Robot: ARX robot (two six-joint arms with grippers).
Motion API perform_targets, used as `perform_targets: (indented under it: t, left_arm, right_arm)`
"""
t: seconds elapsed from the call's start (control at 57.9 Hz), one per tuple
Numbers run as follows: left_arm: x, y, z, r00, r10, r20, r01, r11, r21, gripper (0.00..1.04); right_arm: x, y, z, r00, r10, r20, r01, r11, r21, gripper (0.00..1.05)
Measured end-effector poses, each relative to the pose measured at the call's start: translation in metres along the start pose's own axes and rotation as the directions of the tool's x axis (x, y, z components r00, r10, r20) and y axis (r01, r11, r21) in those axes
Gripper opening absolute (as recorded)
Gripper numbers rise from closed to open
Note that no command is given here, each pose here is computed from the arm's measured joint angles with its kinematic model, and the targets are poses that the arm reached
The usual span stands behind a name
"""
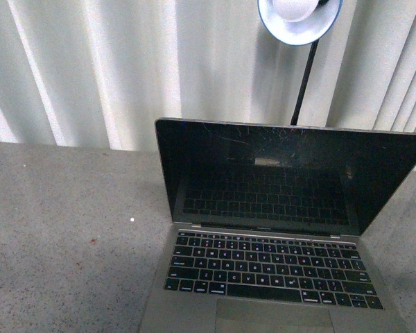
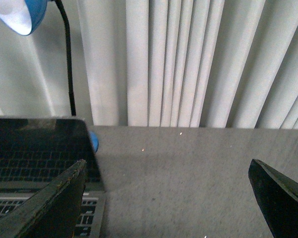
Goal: Close laptop
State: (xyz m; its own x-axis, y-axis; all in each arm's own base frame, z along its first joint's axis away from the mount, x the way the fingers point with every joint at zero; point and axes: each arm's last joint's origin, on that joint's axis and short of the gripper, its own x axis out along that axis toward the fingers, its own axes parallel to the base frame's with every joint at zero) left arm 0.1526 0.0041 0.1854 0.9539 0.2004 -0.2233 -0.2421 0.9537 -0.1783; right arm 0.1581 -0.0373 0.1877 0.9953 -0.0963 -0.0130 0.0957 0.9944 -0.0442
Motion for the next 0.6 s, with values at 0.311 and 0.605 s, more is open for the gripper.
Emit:
perform_targets:
  t: [0.311,0.605]
  left_arm:
    - [0.085,-0.02,0.043,0.993,-0.118,0.01,0.118,0.992,0.051,0.98]
    - [0.161,-0.05,0.093,0.965,-0.258,-0.049,0.262,0.93,0.257,0.98]
  right_arm:
    - [0.084,-0.032,0.033,0.998,0.051,-0.036,-0.053,0.997,-0.061,0.97]
    - [0.149,-0.045,0.069,0.977,0.193,-0.089,-0.212,0.92,-0.331,0.97]
